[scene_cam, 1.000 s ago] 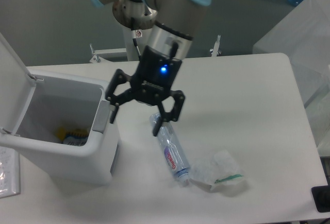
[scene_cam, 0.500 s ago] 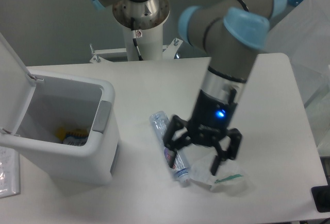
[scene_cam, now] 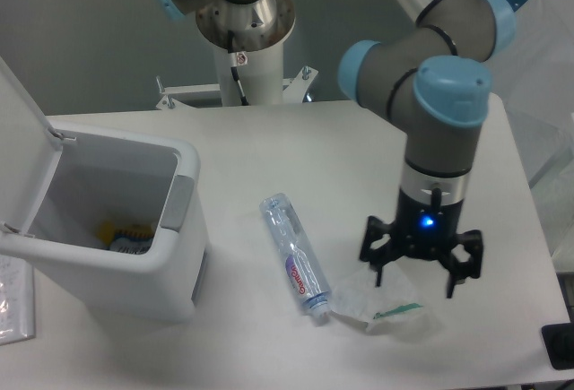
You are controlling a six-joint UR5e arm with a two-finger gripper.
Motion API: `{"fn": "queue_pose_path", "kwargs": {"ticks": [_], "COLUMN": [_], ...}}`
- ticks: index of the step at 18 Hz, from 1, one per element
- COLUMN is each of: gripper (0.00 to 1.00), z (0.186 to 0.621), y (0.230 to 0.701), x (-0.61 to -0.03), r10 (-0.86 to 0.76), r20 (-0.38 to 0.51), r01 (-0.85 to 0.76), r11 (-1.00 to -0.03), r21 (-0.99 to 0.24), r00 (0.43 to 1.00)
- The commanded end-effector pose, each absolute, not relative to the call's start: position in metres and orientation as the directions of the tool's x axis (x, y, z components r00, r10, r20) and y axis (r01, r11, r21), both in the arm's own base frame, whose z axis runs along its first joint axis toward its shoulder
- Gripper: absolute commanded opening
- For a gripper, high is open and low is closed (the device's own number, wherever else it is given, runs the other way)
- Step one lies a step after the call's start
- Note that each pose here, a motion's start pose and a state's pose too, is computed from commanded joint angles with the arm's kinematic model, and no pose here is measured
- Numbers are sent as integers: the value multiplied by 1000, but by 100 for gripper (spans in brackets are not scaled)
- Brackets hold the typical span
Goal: Open the trash can
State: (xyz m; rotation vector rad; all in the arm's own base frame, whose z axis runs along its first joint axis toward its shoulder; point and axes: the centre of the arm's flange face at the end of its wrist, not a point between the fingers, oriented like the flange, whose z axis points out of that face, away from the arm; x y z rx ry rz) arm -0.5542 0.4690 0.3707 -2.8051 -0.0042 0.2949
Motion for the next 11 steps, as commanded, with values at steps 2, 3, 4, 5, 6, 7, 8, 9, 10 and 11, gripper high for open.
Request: {"fn": "queue_pose_path", "kwargs": {"ticks": [2,3,4,5,6,7,8,9,10,11], "gripper": [100,100,100,100,100,100,100,100,100,100], "z": [357,351,346,343,342,341,341,341,340,339], "y": [468,469,470,469,469,470,469,469,469,468], "x": [-561,-562,-562,-561,-561,-560,-560,-560,-560,-561], "r10": [-63,-104,-136,-161,-181,-194,-200,-200,-201,-202], "r20": [-236,-243,-246,-251,-256,-257,-259,-258,-259,-262], "r01": [-124,-160,-189,-211,-230,-242,-247,-247,-246,-244], "r11": [-960,-961,-960,-959,-957,-956,-955,-955,-957,-959], "r21": [-251,-227,-207,-189,-175,-168,-165,-162,-155,-140], "r00": [970,965,960,955,950,947,945,945,945,944]}}
